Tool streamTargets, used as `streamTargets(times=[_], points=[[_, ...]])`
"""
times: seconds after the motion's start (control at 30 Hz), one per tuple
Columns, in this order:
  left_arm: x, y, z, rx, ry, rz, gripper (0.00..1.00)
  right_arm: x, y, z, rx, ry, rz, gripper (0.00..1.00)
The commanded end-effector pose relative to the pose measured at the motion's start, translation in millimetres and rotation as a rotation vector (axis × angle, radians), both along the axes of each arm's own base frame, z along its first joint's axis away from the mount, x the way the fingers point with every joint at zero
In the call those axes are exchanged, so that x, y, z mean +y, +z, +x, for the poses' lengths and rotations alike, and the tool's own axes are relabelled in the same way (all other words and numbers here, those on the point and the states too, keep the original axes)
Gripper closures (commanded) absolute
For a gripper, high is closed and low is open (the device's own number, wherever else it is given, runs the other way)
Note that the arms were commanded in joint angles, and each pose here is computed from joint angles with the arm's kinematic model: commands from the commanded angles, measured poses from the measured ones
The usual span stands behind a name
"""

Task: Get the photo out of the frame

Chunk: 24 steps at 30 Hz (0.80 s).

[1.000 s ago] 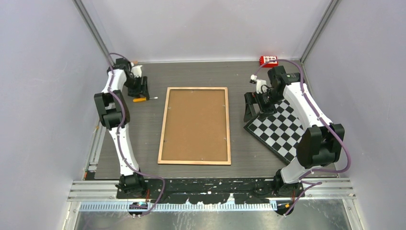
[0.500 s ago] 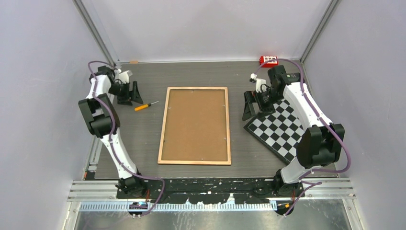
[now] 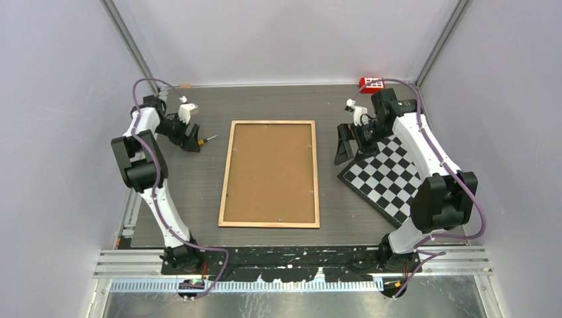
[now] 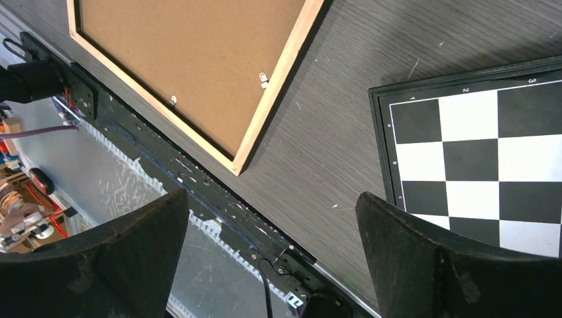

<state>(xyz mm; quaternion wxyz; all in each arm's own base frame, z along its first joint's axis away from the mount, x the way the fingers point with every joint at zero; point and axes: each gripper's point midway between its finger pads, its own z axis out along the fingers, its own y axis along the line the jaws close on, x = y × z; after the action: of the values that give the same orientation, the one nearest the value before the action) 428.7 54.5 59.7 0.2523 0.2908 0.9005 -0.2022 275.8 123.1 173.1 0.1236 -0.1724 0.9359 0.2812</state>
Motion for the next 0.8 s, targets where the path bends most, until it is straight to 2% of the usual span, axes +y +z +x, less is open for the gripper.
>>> streamTargets(times=[0.0,0.13,0.2,0.23,0.4,0.5,0.57,0.7,0.77], points=[[20.1,-12.8,27.7,-0.094,-0.104,0.121,0.17,3.7,24.4,2.7,-0.066,0.015,0.028,0.00],[26.6,-31.2,28.0,-0.081,-0.145,0.163,0.18,2.4,25.6,3.3,-0.064,0.014,0.016,0.00],[28.2,-37.0,27.9,-0.082,-0.155,0.179,0.23,2.0,25.2,3.3,-0.064,0.016,0.011,0.00],[27.7,-38.5,28.1,-0.085,-0.160,0.182,0.30,2.0,25.5,3.2,-0.064,0.015,0.010,0.00],[8.7,-39.2,15.2,-0.095,-0.222,0.153,0.48,4.6,27.1,5.8,-0.067,0.015,0.016,0.00],[0.5,-43.5,4.8,-0.050,-0.224,0.174,0.69,8.1,29.6,10.1,-0.079,-0.002,0.034,0.00],[-1.6,-40.8,2.4,-0.020,-0.178,0.165,0.79,11.8,31.8,11.4,-0.086,-0.012,0.058,0.00],[-9.6,-7.0,-4.9,-0.021,-0.158,0.128,0.97,19.9,40.7,13.2,-0.165,-0.033,0.125,0.00],[-17.9,28.1,-7.3,-0.044,-0.146,0.087,1.00,25.0,47.7,15.5,-0.222,-0.038,0.161,0.00]])
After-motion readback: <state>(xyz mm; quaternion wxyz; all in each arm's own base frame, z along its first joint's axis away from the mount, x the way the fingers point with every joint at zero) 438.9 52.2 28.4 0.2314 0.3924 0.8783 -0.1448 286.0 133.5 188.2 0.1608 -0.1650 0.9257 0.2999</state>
